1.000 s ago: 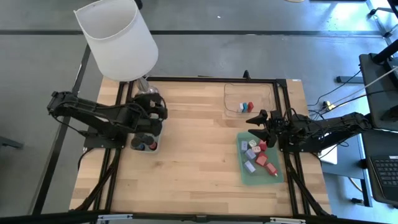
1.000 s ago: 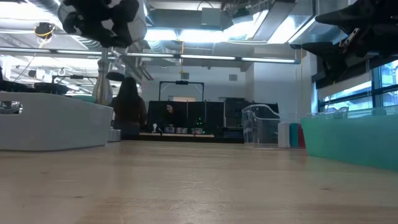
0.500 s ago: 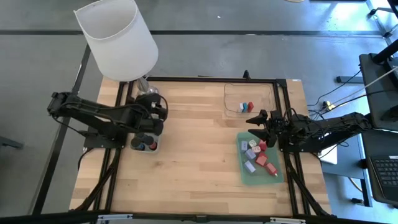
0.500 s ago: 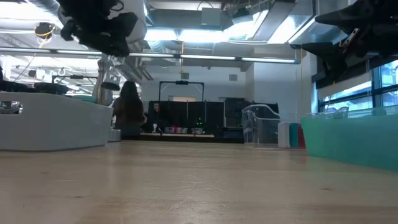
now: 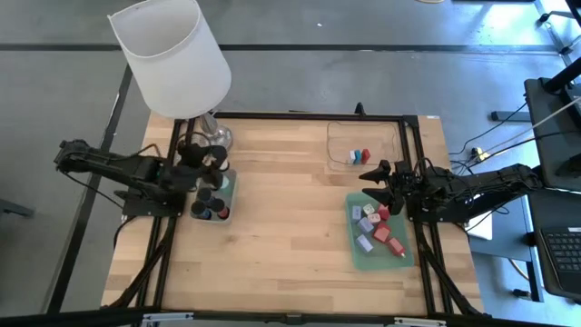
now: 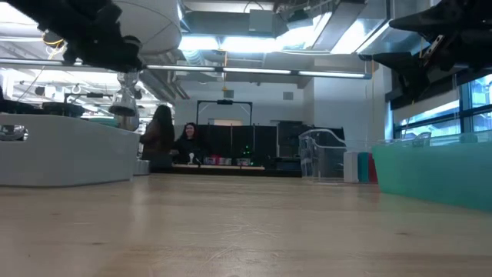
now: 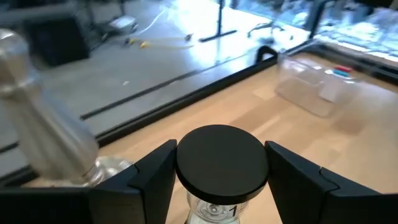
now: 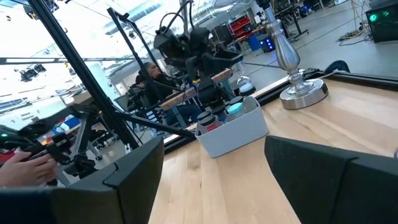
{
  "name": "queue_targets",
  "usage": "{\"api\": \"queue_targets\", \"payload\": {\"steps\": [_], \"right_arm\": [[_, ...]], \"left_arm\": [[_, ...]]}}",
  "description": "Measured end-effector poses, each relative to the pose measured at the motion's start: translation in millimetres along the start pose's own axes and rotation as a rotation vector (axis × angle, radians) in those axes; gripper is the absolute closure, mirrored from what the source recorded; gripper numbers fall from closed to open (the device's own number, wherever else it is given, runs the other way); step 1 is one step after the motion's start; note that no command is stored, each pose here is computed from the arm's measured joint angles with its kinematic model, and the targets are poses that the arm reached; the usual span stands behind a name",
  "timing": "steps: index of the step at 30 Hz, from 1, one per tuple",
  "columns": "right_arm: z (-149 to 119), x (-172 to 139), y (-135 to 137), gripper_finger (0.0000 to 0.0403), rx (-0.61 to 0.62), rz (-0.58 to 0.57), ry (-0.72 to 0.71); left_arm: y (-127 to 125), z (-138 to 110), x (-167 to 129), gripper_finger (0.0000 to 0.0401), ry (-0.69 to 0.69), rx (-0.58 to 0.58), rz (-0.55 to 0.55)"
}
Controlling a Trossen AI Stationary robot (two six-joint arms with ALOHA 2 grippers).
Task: Pick & Place Office items
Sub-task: Put the white hourglass into the gray bin
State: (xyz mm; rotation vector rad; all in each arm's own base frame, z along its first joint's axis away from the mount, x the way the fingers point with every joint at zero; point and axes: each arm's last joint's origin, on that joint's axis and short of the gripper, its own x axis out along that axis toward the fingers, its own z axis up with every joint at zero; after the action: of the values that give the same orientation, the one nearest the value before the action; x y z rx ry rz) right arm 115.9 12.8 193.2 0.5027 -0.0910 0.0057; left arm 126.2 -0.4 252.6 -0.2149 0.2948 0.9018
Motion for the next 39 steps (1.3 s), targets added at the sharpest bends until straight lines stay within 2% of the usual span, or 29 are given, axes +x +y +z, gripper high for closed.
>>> {"api": "queue_targets", "payload": {"steps": [10,23,39], "right_arm": [[0,0,0,0.0121,0.0,0.0,0.0],[0,0,0,0.0121,0.0,0.0,0.0],[0,0,0,0.0121,0.0,0.0,0.0]], "left_arm": [[17,-38,5,0.0186,-0.106,0.021,-0.127],[20,-48,4,0.0185,-0.074,0.107,-0.246],[19,-52,4,0.0184,0.013,0.009,-0.337]]}}
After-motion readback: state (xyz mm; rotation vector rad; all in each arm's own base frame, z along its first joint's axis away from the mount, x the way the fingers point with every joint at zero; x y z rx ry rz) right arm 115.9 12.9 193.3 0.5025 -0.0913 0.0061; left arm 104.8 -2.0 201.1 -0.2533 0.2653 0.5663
